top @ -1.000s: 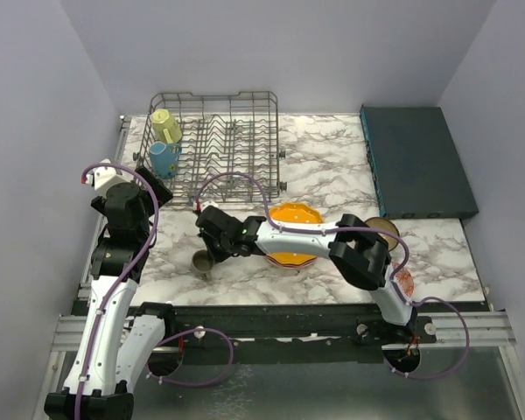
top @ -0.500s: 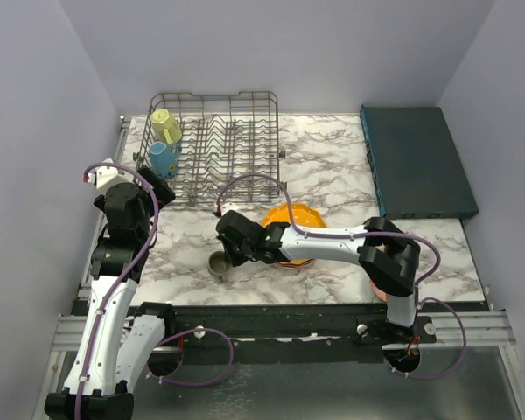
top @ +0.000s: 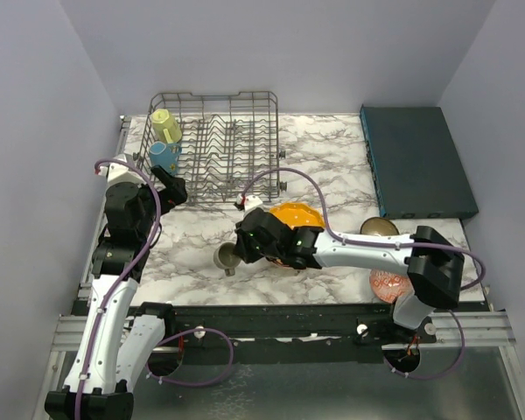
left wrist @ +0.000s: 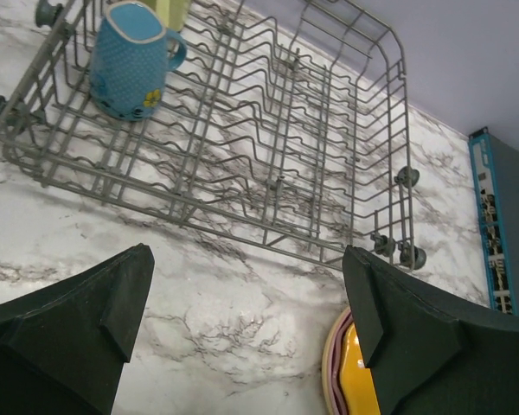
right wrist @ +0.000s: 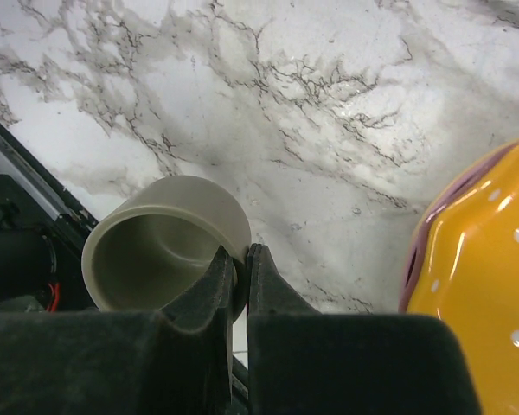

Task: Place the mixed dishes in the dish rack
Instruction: Pick up the cup at the center of the board, then turn the cup upside down in the dish rack.

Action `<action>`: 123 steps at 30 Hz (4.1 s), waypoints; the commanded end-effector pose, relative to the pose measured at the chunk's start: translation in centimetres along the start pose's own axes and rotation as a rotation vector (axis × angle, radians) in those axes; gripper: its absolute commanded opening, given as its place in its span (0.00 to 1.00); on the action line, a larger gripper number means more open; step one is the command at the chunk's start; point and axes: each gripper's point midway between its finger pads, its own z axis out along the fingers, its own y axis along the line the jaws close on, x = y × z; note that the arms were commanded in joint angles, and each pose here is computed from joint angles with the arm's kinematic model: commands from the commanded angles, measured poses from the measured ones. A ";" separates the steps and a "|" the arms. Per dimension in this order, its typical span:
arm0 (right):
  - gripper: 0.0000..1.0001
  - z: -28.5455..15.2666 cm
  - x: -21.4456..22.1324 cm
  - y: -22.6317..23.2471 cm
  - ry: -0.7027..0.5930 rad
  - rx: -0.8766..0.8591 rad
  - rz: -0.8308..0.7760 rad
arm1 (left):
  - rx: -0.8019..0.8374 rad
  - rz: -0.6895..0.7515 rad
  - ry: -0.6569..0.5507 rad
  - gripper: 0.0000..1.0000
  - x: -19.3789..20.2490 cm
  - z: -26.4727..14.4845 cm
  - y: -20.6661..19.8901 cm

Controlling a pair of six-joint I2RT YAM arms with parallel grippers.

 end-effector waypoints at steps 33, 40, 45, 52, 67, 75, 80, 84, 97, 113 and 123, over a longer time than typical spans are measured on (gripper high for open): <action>0.01 -14.9 -12.1 -3.4 -0.542 -0.367 0.348 | 0.910 -0.106 0.289 0.99 4.6 -5.5 -14.0; 0.01 -17.5 -13.6 -3.3 -0.652 -0.428 0.364 | 0.949 -0.274 0.347 0.99 3.8 -7.0 -15.1; 0.01 -18.2 -14.0 -2.9 -0.703 -0.477 0.377 | 0.897 -0.429 0.378 0.99 3.3 -6.7 -15.1; 0.01 -19.0 -14.9 -2.1 -0.742 -0.544 0.390 | 0.898 -0.573 0.425 0.99 3.3 -7.2 -15.2; 0.01 -17.4 -16.3 0.7 -0.722 -0.676 0.310 | 0.918 -0.742 0.489 0.99 2.7 -8.4 -15.7; 0.01 -17.4 -16.9 2.4 -0.703 -0.765 0.282 | 0.942 -0.748 0.507 0.99 2.7 -9.1 -16.0; 0.01 -17.4 -17.2 3.2 -0.704 -0.815 0.272 | 0.954 -0.758 0.515 0.99 2.7 -9.5 -16.2; 0.01 -17.2 -17.5 3.4 -0.706 -0.827 0.265 | 0.968 -0.768 0.527 0.99 2.6 -9.9 -16.4; 0.00 -16.6 -18.2 3.8 -0.720 -0.851 0.266 | 1.006 -0.777 0.541 0.97 2.3 -10.9 -16.9; 0.01 -15.7 -18.3 3.0 -0.739 -0.817 0.296 | 1.029 -0.779 0.545 0.91 2.3 -11.5 -17.1; 0.01 -15.0 -18.1 2.7 -0.734 -0.801 0.309 | 1.055 -0.769 0.543 0.79 2.0 -12.1 -17.4</action>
